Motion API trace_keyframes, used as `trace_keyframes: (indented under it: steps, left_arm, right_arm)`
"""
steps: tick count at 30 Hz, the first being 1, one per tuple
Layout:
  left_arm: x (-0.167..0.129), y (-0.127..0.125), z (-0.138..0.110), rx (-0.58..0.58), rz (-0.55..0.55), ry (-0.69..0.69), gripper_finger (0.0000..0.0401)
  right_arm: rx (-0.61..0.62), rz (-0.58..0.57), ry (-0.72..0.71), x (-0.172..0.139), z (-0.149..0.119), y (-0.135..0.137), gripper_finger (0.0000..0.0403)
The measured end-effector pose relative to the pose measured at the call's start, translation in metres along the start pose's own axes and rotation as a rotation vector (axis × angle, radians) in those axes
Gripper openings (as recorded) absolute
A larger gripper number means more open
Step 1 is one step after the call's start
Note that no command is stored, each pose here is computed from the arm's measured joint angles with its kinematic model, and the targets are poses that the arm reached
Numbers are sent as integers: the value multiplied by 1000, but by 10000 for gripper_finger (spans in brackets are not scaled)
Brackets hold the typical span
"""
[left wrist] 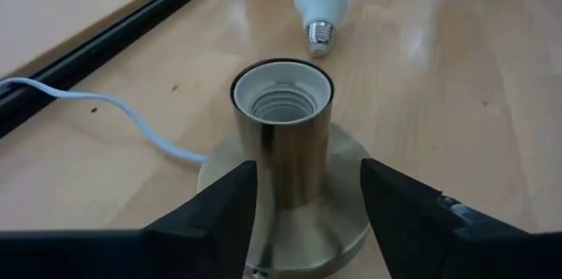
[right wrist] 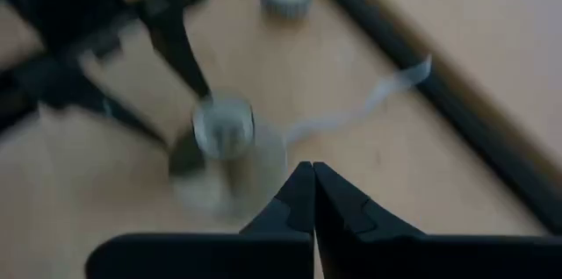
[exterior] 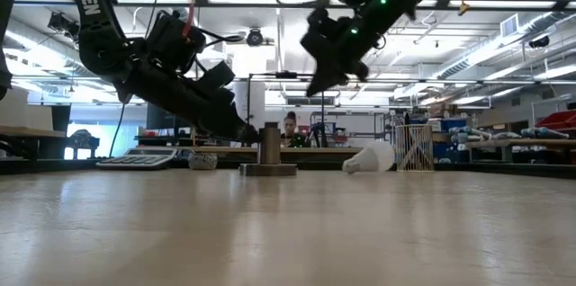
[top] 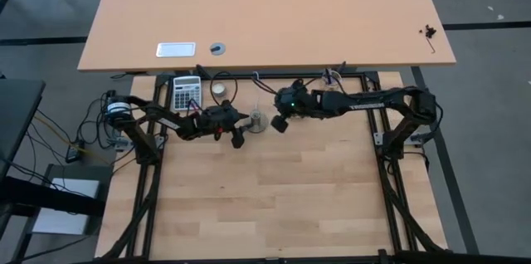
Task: Screw lightbulb
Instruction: Insert the lightbulb into the lamp
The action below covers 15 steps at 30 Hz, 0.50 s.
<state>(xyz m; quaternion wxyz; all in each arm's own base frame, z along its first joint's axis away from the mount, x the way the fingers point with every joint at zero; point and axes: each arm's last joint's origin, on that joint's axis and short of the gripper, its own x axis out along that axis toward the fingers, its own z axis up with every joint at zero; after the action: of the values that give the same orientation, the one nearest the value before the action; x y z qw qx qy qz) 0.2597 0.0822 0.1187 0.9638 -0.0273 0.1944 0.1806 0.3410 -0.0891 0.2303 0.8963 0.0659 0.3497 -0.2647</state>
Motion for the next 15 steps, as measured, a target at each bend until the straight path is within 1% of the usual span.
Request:
trace_keyframes:
  steps: [3, 5, 11, 13, 15]
  left_arm:
    - [0, -1, 0, -14, -24, -2, 199]
    - [0, -1, 1, -25, -35, -7, 197]
    - [0, -2, 1, -31, -76, -11, 196]
    - [0, -3, 1, -48, -103, -9, 196]
    - [0, -5, 1, -52, -130, -8, 196]
  right_arm:
    - [14, 12, 120, -3, -8, -12, 34]
    - [-8, 16, 190, -3, -14, -20, 52]
    - [-253, 79, 384, -6, -30, -33, 118]
    - [-294, 109, 445, -9, -35, -34, 144]
    - [-287, 162, 472, -11, -38, -35, 170]
